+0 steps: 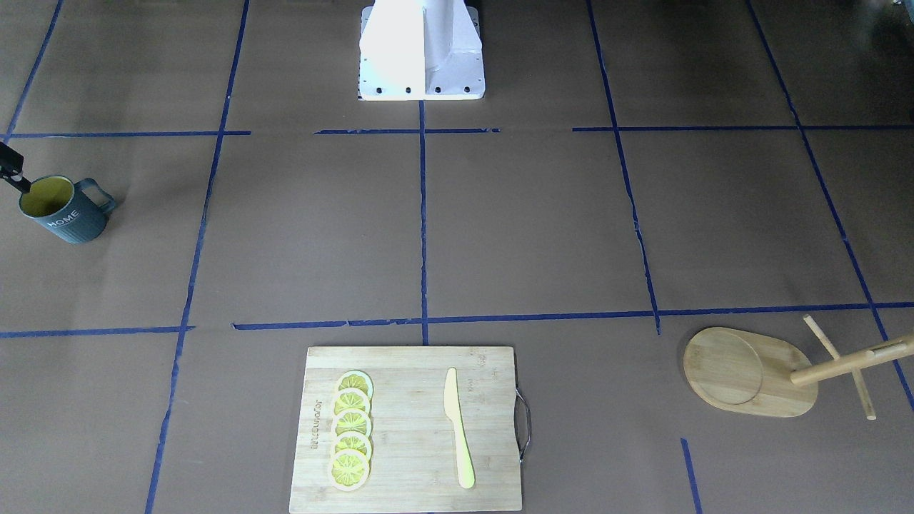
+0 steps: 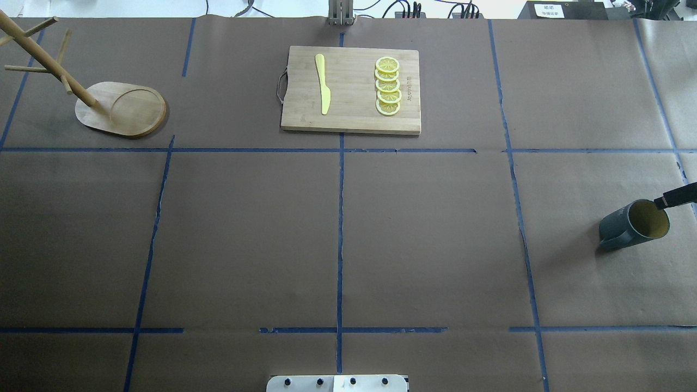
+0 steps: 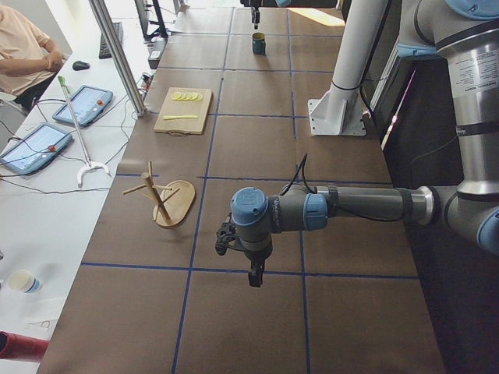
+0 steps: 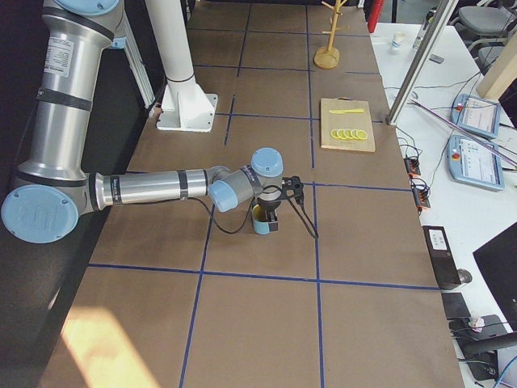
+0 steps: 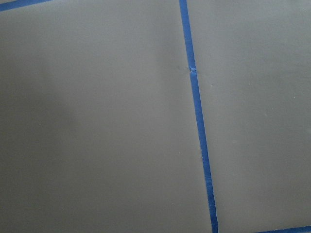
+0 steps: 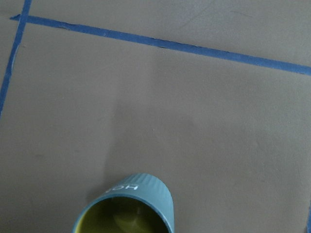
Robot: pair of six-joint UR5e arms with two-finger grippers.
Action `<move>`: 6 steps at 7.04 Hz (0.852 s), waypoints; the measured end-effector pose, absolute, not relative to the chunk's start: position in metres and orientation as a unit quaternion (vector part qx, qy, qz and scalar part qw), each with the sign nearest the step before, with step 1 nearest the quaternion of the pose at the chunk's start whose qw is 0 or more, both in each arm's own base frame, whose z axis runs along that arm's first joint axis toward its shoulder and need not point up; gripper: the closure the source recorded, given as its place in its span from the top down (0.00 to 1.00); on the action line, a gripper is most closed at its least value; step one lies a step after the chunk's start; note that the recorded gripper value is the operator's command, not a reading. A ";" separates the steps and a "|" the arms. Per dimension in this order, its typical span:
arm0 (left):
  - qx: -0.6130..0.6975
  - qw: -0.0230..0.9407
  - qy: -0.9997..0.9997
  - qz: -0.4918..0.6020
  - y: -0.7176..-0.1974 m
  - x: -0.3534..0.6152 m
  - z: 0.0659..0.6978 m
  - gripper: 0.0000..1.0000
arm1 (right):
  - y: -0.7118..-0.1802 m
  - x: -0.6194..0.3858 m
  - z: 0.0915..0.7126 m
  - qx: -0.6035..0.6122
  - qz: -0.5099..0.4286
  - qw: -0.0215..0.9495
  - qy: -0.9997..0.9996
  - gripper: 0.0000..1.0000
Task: Hang cup on storage rack
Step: 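Lower the right gripper onto the blue mug lying on its side and grasp it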
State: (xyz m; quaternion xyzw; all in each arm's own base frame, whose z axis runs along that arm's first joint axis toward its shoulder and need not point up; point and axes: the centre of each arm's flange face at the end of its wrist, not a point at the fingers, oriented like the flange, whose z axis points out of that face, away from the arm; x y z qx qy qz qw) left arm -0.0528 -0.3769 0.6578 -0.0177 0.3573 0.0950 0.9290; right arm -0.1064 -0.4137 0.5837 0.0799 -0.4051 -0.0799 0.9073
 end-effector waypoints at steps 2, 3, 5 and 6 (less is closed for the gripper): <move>-0.018 0.929 0.357 0.095 -0.377 -0.053 0.658 1.00 | -0.410 -0.116 0.605 0.086 -0.088 0.906 -0.405 0.98; -0.018 0.929 0.357 0.095 -0.377 -0.053 0.658 1.00 | -0.408 -0.127 0.616 0.079 -0.093 0.911 -0.395 0.93; -0.018 0.929 0.357 0.095 -0.377 -0.053 0.658 1.00 | -0.401 -0.151 0.630 0.064 -0.101 0.918 -0.378 0.10; -0.017 0.929 0.357 0.095 -0.377 -0.053 0.657 1.00 | -0.399 -0.156 0.631 0.061 -0.105 0.918 -0.377 0.00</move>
